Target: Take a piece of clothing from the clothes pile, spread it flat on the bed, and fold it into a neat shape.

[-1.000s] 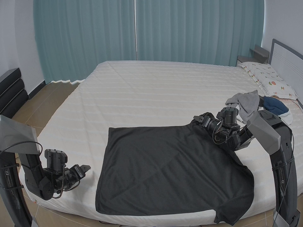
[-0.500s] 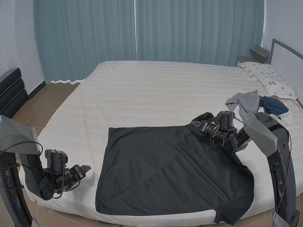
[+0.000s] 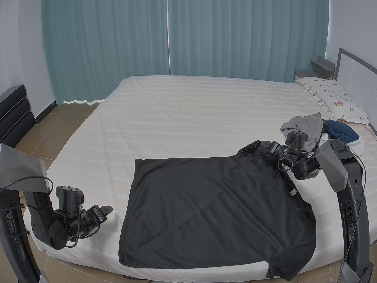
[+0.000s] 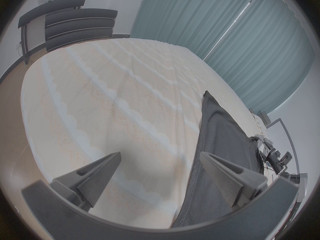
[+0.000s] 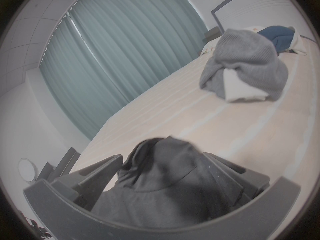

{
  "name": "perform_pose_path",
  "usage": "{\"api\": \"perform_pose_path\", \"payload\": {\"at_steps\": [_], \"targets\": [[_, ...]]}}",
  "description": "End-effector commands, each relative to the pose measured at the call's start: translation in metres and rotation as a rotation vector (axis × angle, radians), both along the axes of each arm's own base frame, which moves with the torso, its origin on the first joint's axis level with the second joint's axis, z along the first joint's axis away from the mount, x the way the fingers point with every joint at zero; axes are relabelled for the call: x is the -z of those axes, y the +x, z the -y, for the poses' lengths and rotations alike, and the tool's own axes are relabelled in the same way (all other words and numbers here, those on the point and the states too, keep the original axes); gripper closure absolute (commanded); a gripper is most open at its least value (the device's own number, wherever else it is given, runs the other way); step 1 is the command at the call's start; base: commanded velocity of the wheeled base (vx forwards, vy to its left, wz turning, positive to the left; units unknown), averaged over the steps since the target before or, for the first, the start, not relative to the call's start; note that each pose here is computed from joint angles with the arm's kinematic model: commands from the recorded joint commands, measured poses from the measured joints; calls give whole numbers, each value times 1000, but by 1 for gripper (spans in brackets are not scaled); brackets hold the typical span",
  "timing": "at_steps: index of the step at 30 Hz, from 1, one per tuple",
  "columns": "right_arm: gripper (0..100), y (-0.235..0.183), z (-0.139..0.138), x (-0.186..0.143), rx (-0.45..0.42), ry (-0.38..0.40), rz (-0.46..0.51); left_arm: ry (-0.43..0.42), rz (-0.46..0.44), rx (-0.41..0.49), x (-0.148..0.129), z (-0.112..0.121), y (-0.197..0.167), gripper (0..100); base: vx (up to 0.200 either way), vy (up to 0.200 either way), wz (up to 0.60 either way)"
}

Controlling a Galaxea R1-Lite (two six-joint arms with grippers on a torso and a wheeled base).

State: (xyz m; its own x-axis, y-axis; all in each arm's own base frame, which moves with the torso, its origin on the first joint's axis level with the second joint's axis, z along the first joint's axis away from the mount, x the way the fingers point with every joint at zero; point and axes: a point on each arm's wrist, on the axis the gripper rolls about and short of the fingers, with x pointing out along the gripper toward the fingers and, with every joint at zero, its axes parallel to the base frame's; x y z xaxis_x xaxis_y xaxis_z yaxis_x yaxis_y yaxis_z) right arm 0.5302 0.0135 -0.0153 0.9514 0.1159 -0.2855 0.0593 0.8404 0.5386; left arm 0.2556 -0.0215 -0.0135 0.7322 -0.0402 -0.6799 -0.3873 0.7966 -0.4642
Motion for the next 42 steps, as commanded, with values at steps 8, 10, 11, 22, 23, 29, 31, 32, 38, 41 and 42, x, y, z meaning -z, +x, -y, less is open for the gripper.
{"api": "perform_pose_path", "payload": {"at_steps": [8, 10, 11, 22, 23, 29, 31, 32, 38, 41, 42], "targets": [[0, 2, 24, -11, 42, 18, 30, -3, 15, -3, -2, 0, 2, 0, 0, 0, 0], [0, 1, 22, -19, 38, 32, 36, -3, 15, -3, -2, 0, 2, 0, 0, 0, 0], [0, 0, 22, -21, 39, 40, 37, -3, 15, -3, -2, 0, 2, 0, 0, 0, 0], [0, -13, -34, -35, -85, 143, -23, -2, 7, -2, 0, 0, 2, 0, 0, 0, 0], [0, -14, -35, -31, -86, 142, -45, -2, 7, -3, 0, 0, 2, 0, 0, 0, 0], [0, -21, -43, -25, -122, 175, -125, -3, 5, -1, 0, 0, 2, 0, 0, 0, 0], [0, -21, -45, -26, -135, 207, -149, -3, 2, -1, 1, 0, 1, 0, 0, 0, 0], [0, -21, -46, -24, -144, 221, -168, -2, 1, -1, 1, 0, 1, 0, 0, 0, 0], [0, -15, -56, -15, -174, 233, -231, -3, -7, -2, 3, 0, 1, 0, 0, 0, 0], [0, -7, -58, -10, -170, 237, -231, -4, -9, -3, 3, 0, 1, 0, 0, 0, 0], [0, -4, -59, -8, -171, 242, -234, -4, -9, -3, 3, 0, 1, 0, 0, 0, 0]]}}
